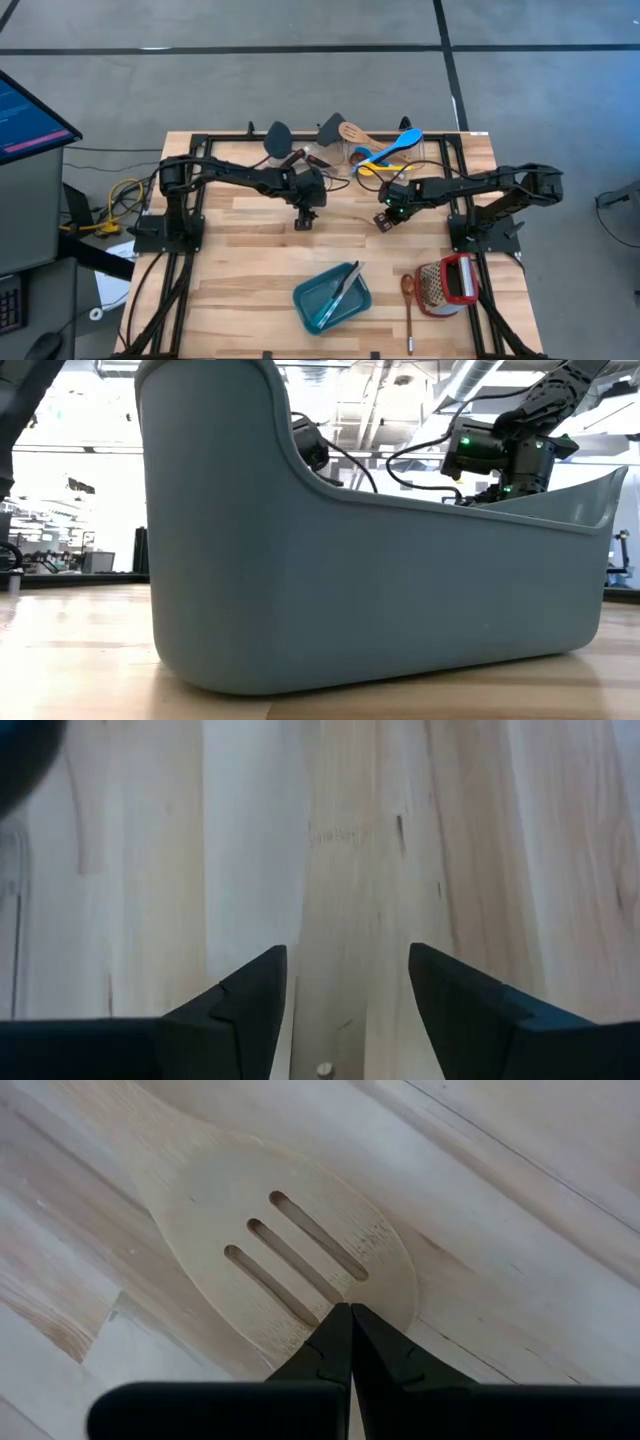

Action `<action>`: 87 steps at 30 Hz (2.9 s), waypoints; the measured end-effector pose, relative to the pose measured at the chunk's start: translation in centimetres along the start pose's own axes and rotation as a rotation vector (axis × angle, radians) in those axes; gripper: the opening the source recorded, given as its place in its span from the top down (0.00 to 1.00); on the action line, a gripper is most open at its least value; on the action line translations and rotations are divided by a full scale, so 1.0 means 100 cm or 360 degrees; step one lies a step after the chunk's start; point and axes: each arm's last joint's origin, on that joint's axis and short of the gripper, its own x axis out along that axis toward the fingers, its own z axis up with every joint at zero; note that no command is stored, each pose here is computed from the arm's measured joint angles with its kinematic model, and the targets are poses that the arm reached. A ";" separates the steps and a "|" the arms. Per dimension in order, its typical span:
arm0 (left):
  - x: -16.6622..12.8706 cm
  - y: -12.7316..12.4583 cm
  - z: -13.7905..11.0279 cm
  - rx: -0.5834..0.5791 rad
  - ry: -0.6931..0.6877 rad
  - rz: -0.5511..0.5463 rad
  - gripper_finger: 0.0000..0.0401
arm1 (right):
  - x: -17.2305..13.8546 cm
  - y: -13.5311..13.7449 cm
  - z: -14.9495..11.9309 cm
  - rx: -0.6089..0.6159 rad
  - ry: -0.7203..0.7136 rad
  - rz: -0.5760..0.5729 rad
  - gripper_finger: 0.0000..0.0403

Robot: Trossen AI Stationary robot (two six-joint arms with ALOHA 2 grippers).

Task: Pick & Place Kitchen Items
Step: Put the wooden slotted spatula into the top right transparent bin

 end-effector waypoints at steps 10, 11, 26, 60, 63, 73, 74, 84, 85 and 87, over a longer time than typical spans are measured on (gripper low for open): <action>0.004 -0.001 -0.003 -0.0028 -0.0050 0.0015 0.59 | 0.000 0.001 0.001 0.0000 -0.0010 0.0009 1.00; 0.004 0.000 -0.002 -0.0040 -0.0069 0.0019 0.61 | 0.000 0.001 0.001 0.0000 -0.0010 0.0010 1.00; 0.005 -0.002 -0.002 -0.0063 -0.0105 0.0018 0.83 | 0.000 0.000 0.001 0.0001 -0.0013 0.0005 1.00; 0.005 -0.004 -0.008 -0.0238 -0.0111 -0.0072 0.85 | -0.133 0.044 0.063 -0.0238 -0.0147 0.0432 1.00; -0.009 -0.004 -0.001 -0.0229 -0.0187 -0.0057 0.85 | -0.158 0.034 0.061 -0.0210 -0.0269 0.0494 1.00; -0.111 0.002 0.024 -0.0231 -0.0615 0.0398 0.85 | -0.219 -0.007 0.033 -0.0053 -0.0660 0.0507 1.00; -0.122 0.002 0.024 -0.0244 -0.0640 0.0471 0.85 | -0.223 -0.009 0.031 -0.0045 -0.0689 0.0510 1.00; -0.186 0.006 0.023 -0.0431 -0.0851 0.1073 0.85 | -0.236 -0.006 0.040 -0.0045 -0.0975 0.0645 1.00; -0.188 0.006 0.022 -0.0446 -0.0846 0.1116 0.85 | -0.236 -0.002 0.044 -0.0067 -0.1036 0.0686 1.00; -0.190 0.007 0.022 -0.0475 -0.0848 0.1190 0.85 | -0.231 0.003 0.050 -0.0111 -0.1147 0.0749 1.00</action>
